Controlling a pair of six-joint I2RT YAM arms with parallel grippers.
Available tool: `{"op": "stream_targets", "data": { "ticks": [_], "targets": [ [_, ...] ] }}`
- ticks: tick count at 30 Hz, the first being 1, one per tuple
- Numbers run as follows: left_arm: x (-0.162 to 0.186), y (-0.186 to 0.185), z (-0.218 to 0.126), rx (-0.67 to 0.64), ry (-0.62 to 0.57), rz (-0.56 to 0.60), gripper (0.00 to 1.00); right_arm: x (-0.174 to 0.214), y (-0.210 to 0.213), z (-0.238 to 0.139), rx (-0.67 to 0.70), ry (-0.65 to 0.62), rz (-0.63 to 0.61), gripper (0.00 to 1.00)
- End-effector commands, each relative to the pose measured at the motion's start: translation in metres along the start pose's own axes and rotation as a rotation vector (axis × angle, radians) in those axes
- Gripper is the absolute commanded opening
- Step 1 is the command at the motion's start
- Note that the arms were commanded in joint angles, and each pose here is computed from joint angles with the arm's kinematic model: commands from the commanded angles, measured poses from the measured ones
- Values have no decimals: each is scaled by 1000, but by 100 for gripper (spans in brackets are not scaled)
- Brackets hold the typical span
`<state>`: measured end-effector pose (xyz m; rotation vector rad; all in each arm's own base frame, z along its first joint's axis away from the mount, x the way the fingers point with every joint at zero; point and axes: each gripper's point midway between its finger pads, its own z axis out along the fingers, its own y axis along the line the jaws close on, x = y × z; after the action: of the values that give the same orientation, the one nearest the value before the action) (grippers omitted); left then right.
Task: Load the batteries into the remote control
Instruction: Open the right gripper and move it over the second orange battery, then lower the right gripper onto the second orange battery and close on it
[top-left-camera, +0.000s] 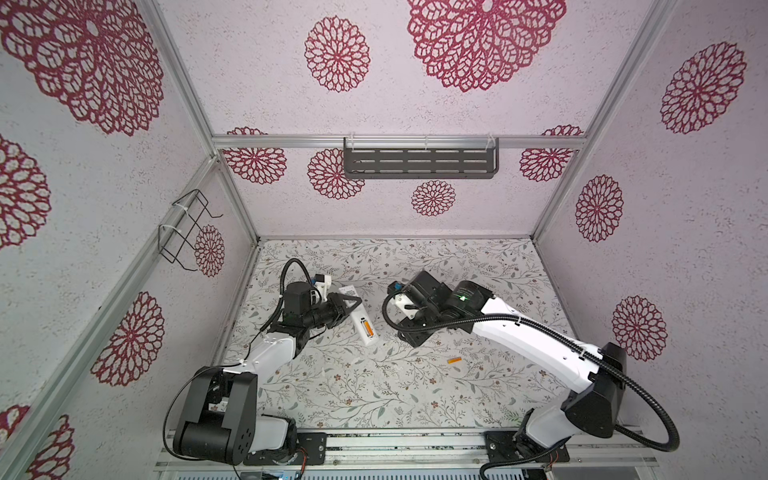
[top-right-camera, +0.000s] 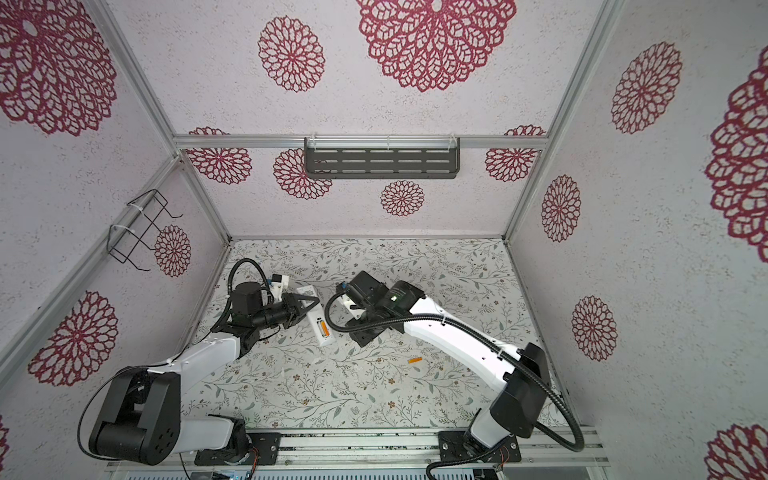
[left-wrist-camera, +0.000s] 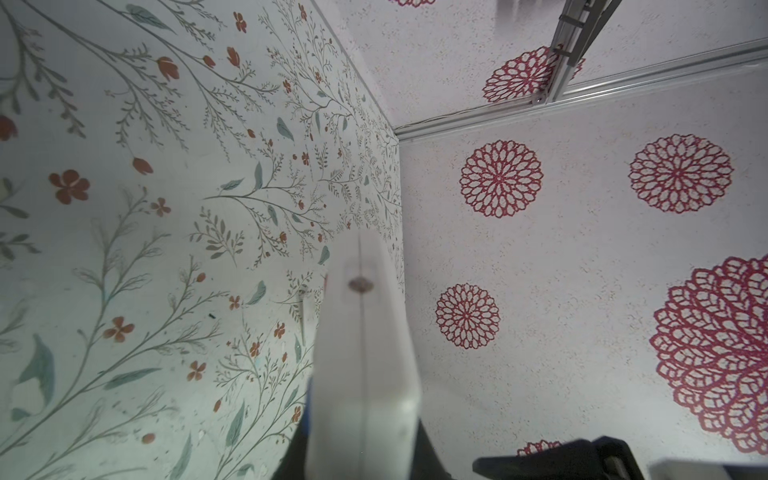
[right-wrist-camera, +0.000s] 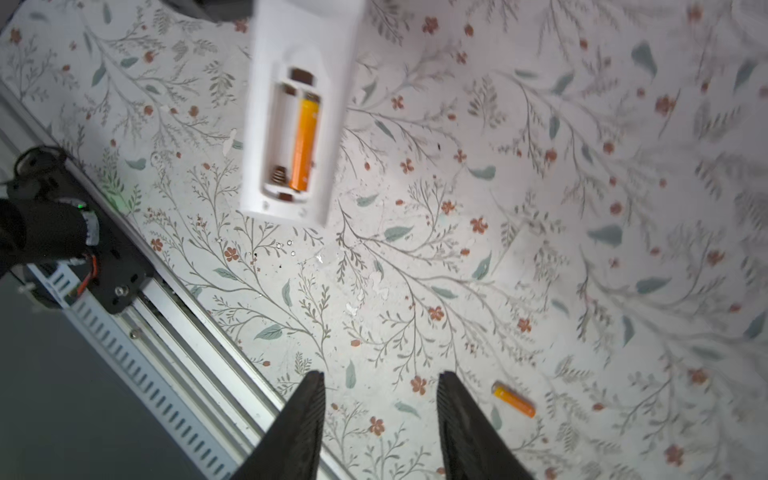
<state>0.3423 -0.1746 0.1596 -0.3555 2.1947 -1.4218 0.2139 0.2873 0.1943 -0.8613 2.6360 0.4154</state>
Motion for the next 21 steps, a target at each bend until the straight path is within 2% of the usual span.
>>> {"op": "stream_targets", "data": {
  "ticks": [1,5,10,14,21],
  "targets": [
    [-4,-7,-3,0,-14,72,0,40,-34,10,12,59,426,54],
    [-3,-7,-2,-4,-7,97,0,64,-58,14,-31,8,711,59],
    [-2,-11,-2,1,5,125,0,84,-81,27,-34,-43,944,64],
    [2,-13,-5,-5,18,154,0,96,-100,39,-3,-61,1069,66],
    [9,-12,-8,0,39,174,0,111,-114,66,58,-53,1197,68]
  ]
}}
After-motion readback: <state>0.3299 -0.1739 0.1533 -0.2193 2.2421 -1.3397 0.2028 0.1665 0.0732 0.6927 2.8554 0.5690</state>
